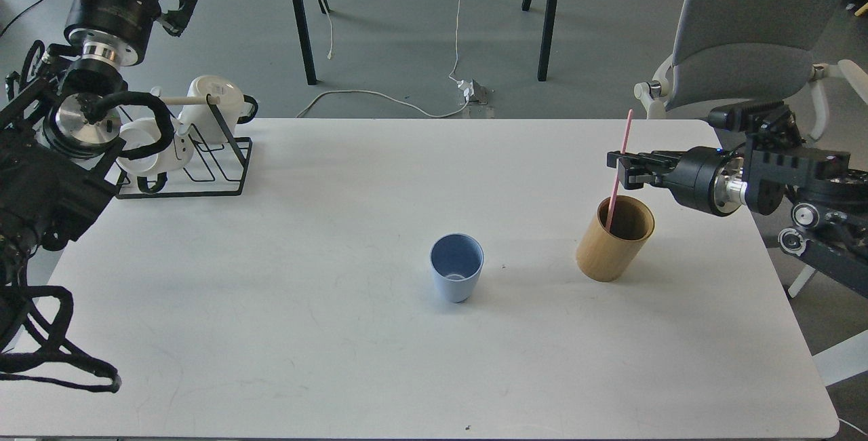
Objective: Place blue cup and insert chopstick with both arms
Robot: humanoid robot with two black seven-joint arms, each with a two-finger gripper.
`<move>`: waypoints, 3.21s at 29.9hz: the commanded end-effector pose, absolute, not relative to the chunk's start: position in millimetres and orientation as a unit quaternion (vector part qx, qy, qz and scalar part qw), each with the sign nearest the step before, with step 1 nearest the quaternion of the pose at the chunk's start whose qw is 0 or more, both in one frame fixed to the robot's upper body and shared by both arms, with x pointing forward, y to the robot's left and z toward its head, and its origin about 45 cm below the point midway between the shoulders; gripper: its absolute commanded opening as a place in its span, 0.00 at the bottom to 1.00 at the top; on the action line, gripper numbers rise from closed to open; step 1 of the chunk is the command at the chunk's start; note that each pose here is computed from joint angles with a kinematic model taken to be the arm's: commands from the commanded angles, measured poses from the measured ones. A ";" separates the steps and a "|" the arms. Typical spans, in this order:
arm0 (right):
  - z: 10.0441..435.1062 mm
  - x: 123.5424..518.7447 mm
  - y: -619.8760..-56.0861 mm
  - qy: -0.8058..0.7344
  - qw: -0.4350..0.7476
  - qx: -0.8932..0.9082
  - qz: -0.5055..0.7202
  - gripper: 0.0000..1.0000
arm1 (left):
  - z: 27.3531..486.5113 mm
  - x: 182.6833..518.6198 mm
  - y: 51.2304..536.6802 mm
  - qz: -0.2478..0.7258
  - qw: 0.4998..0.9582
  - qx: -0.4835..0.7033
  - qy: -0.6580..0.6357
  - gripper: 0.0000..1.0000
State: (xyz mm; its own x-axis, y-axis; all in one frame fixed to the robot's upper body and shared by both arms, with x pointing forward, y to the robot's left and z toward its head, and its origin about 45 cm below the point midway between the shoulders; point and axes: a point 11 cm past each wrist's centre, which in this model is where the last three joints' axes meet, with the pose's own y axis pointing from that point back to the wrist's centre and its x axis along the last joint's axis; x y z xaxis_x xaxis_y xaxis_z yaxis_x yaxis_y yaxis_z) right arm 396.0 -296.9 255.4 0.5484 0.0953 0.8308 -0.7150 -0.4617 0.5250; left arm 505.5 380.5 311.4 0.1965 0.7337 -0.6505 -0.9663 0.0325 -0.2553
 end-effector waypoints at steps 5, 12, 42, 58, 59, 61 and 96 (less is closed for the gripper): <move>358.6 420.4 -266.1 -0.193 0.454 0.714 0.498 0.00 | 313.4 505.0 384.3 0.612 0.697 -0.333 0.170 0.99; 368.5 421.9 -188.0 -0.162 0.391 0.757 0.498 0.00 | 313.5 504.8 384.9 0.612 0.697 -0.332 0.170 0.99; 217.6 386.9 -122.2 -0.125 0.354 0.851 0.368 0.02 | 318.5 506.2 384.2 0.611 0.704 -0.324 0.163 0.99; 206.8 381.1 -124.9 -0.123 0.357 0.855 0.356 0.22 | 315.9 505.1 385.8 0.613 0.704 -0.320 0.163 0.99; 206.7 381.0 -125.0 -0.124 0.357 0.855 0.355 0.24 | 317.5 505.6 385.2 0.612 0.706 -0.317 0.161 0.99; 206.9 380.6 -125.8 -0.125 0.355 0.856 0.354 0.26 | 317.4 505.8 384.4 0.612 0.708 -0.315 0.160 0.99; 368.5 475.4 -379.1 -0.608 -0.215 0.759 -0.085 1.00 | 295.8 507.2 358.4 0.603 0.722 -0.291 0.176 0.99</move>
